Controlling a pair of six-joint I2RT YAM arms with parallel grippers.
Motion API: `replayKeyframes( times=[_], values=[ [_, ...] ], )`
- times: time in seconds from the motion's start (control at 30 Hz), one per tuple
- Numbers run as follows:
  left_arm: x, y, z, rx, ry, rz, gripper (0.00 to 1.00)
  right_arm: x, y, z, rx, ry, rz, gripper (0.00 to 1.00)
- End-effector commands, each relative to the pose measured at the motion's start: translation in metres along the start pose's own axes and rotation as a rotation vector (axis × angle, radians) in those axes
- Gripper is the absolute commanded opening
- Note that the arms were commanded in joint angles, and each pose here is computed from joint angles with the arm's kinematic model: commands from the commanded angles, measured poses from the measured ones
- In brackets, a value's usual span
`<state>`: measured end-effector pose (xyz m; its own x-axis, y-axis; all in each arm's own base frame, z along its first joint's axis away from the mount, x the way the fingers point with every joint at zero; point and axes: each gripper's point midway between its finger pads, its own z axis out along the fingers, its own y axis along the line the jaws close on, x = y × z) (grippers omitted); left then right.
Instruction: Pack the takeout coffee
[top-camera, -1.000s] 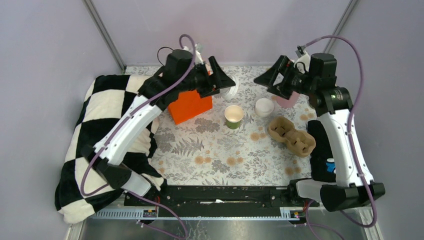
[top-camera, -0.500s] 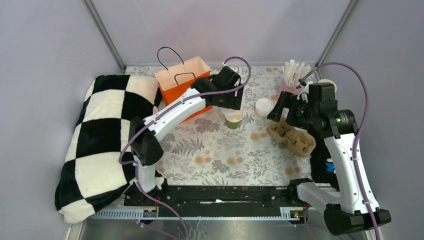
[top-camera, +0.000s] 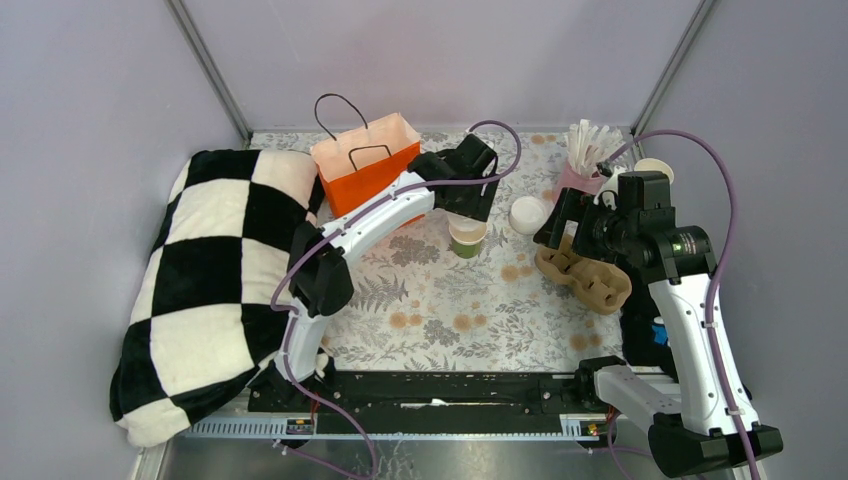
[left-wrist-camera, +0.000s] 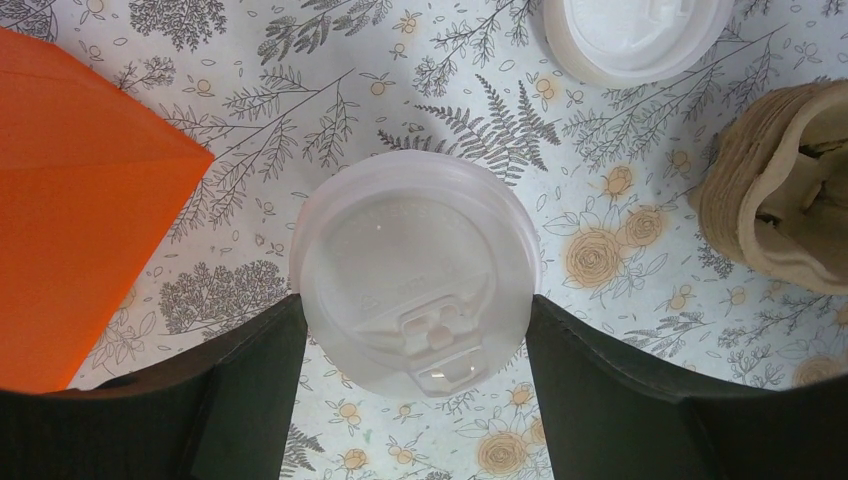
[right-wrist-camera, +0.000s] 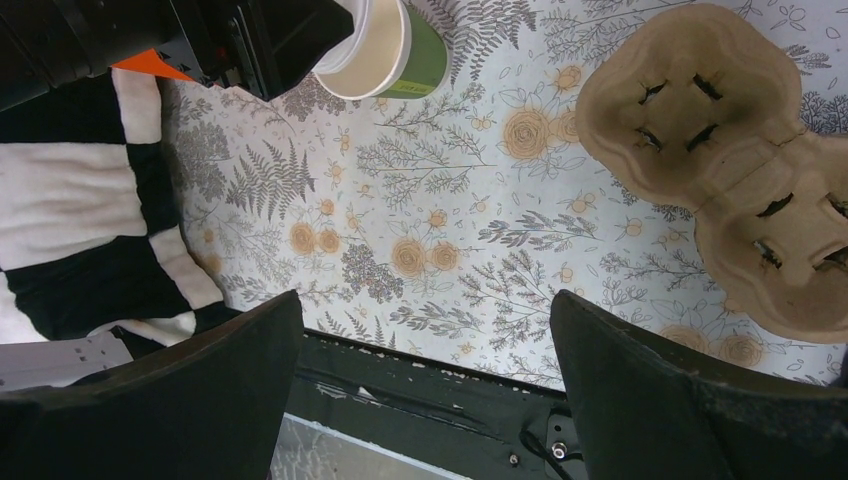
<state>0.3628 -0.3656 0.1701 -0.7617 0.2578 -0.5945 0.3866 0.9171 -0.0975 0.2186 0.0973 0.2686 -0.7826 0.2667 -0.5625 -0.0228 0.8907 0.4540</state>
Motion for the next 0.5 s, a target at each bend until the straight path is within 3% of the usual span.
replayKeyframes(
  times=[0.0,0.47],
  values=[
    [-0.011,-0.009,-0.006,0.033,-0.025,0.024,0.77,-0.004,0.004,0.002,-0.023,-0.015,-0.028,0.99],
    [0.007,-0.014,0.003,0.039,0.027,0.067,0.78,-0.004,0.003,0.004,-0.027,-0.02,-0.033,0.99]
  ],
)
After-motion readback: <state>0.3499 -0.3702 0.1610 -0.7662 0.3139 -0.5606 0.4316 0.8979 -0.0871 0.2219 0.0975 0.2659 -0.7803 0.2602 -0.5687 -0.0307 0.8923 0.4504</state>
